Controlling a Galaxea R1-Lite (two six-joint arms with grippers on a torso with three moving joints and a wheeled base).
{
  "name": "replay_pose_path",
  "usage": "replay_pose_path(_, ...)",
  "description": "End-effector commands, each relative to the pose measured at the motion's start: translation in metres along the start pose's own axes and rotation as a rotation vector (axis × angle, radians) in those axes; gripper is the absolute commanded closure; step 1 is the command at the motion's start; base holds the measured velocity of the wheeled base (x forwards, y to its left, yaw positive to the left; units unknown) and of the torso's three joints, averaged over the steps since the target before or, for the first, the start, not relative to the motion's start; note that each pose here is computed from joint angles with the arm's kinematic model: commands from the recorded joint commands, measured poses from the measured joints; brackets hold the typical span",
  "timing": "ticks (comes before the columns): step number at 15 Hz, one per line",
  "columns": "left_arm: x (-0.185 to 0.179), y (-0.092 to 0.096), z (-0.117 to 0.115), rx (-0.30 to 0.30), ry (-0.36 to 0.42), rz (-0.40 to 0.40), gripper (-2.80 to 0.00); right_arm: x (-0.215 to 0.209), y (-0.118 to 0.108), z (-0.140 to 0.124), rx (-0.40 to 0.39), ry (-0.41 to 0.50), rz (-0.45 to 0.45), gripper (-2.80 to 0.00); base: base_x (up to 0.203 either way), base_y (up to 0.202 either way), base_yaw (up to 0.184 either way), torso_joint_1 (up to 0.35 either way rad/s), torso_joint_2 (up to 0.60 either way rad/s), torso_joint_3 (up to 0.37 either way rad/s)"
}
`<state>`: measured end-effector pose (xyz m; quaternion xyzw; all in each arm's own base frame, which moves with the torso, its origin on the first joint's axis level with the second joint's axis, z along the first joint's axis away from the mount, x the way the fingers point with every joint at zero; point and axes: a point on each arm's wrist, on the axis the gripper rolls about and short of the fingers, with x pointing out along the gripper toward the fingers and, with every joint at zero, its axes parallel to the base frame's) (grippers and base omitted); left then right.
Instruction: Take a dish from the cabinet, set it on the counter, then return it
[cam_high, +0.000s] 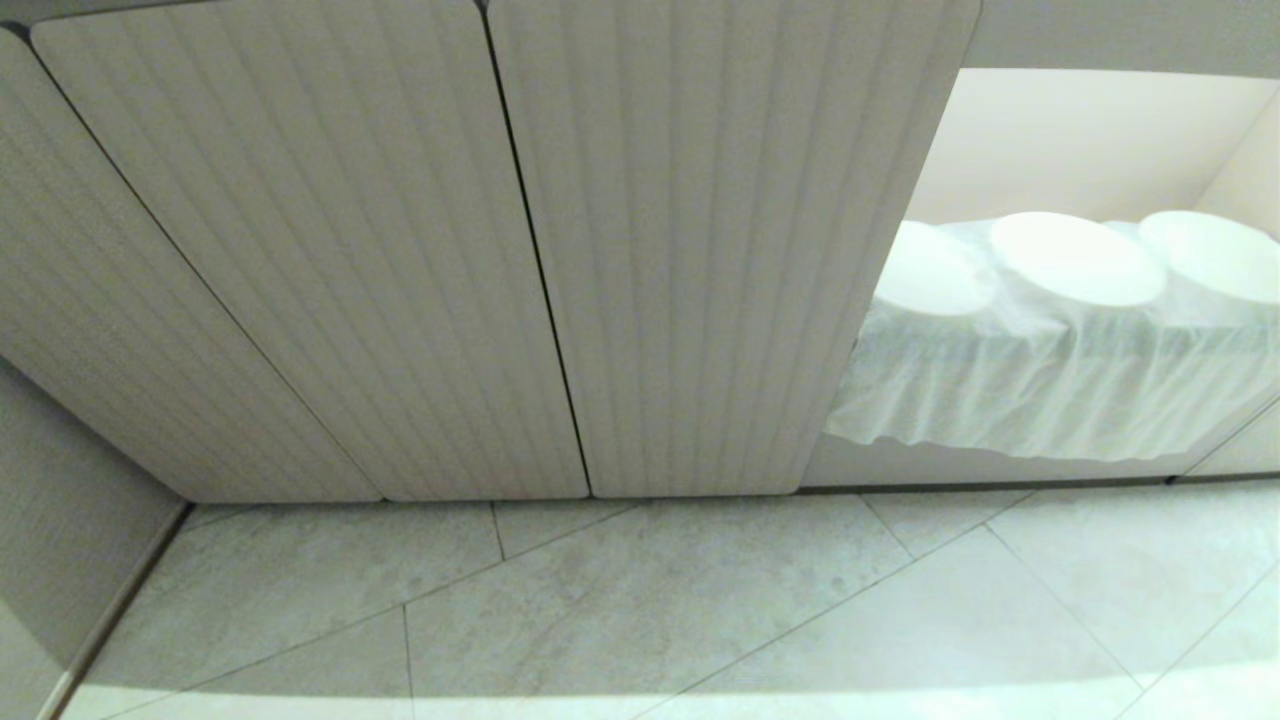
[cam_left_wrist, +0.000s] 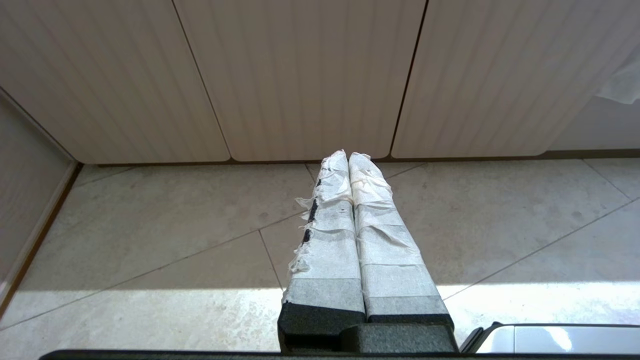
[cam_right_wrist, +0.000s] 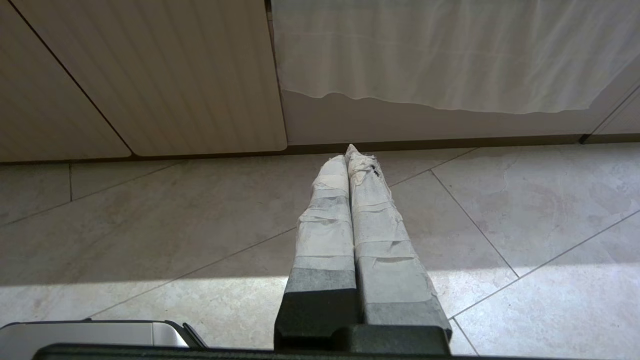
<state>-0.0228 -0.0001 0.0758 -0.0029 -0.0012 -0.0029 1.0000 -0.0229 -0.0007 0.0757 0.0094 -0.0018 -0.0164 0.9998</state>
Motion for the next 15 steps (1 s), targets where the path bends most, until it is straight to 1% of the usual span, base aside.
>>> replay_pose_path(1, 0.0000, 0.0000, 0.0000, 0.000, -0.001, 0.000, 0.00, 0.0001, 0.0000, 0.0001, -0.007, 0.000, 0.001, 0.00, 0.000, 0.000, 0.000, 0.000, 0.00, 0.000)
replay_pose_path(3, 0.0000, 0.0000, 0.0000, 0.000, -0.001, 0.000, 0.00, 0.0001, 0.0000, 0.0001, -0.008, 0.000, 0.002, 0.00, 0.000, 0.000, 0.000, 0.000, 0.00, 0.000)
replay_pose_path(7, 0.0000, 0.0000, 0.0000, 0.000, -0.001, 0.000, 0.00, 0.0000, 0.0002, 0.0004, -0.054, -0.001, 0.008, 0.00, 0.000, 0.000, 0.000, 0.000, 0.00, 0.000)
replay_pose_path(9, 0.0000, 0.0000, 0.0000, 0.000, -0.001, 0.000, 0.00, -0.0002, 0.0003, 0.0002, -0.063, 0.004, 0.012, 0.00, 0.000, 0.000, 0.000, 0.000, 0.00, 0.000)
replay_pose_path(10, 0.0000, 0.0000, 0.0000, 0.000, -0.001, 0.000, 0.00, 0.0000, 0.0002, 0.0001, -0.058, 0.001, 0.009, 0.00, 0.000, 0.000, 0.000, 0.000, 0.00, 0.000)
replay_pose_path(13, 0.0000, 0.0000, 0.0000, 0.000, -0.001, 0.000, 0.00, 0.0001, 0.0001, 0.0001, 0.019, 0.000, 0.005, 0.00, 0.000, 0.000, 0.000, 0.000, 0.00, 0.000)
replay_pose_path(15, 0.0000, 0.0000, 0.0000, 0.000, -0.001, 0.000, 0.00, 0.0001, 0.0001, 0.0002, 0.024, -0.001, 0.005, 0.00, 0.000, 0.000, 0.000, 0.000, 0.00, 0.000)
